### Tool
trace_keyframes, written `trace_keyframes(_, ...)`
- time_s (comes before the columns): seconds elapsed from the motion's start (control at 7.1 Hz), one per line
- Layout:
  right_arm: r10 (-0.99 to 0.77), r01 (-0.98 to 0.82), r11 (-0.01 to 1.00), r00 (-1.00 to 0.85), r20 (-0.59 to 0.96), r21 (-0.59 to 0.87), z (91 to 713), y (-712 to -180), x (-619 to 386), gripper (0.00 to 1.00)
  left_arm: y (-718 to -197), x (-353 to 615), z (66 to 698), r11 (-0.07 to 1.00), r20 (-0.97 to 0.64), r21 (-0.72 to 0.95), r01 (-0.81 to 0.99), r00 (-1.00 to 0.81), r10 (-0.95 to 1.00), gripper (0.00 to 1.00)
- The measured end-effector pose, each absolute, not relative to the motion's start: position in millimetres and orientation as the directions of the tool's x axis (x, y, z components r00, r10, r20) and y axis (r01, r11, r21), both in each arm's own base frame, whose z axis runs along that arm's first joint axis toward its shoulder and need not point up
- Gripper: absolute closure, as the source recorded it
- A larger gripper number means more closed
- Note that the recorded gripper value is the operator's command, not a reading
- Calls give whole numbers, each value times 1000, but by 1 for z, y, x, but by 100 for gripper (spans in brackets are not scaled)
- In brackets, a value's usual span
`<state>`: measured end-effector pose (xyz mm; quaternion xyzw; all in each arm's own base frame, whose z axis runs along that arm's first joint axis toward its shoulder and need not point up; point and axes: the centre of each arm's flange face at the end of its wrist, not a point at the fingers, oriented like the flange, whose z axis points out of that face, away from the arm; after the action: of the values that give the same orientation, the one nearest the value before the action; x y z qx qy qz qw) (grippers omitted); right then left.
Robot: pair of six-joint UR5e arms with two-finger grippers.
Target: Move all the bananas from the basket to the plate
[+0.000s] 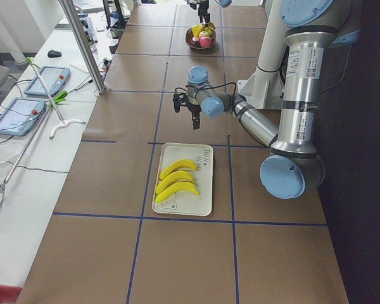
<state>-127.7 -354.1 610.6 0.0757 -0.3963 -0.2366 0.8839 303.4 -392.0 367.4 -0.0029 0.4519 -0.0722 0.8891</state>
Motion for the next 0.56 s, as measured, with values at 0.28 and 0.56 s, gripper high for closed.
trace_keyframes(0.28,-495,397,865,571,655,308,620,-342,-136,49,-392,303,368,989,-802,-71,126,582,-132,0)
trace_keyframes(0.56,-501,404,861,573,648,308,623,-340,-136,78,-392,303,368,989,-802,-71,126,582,-132,0)
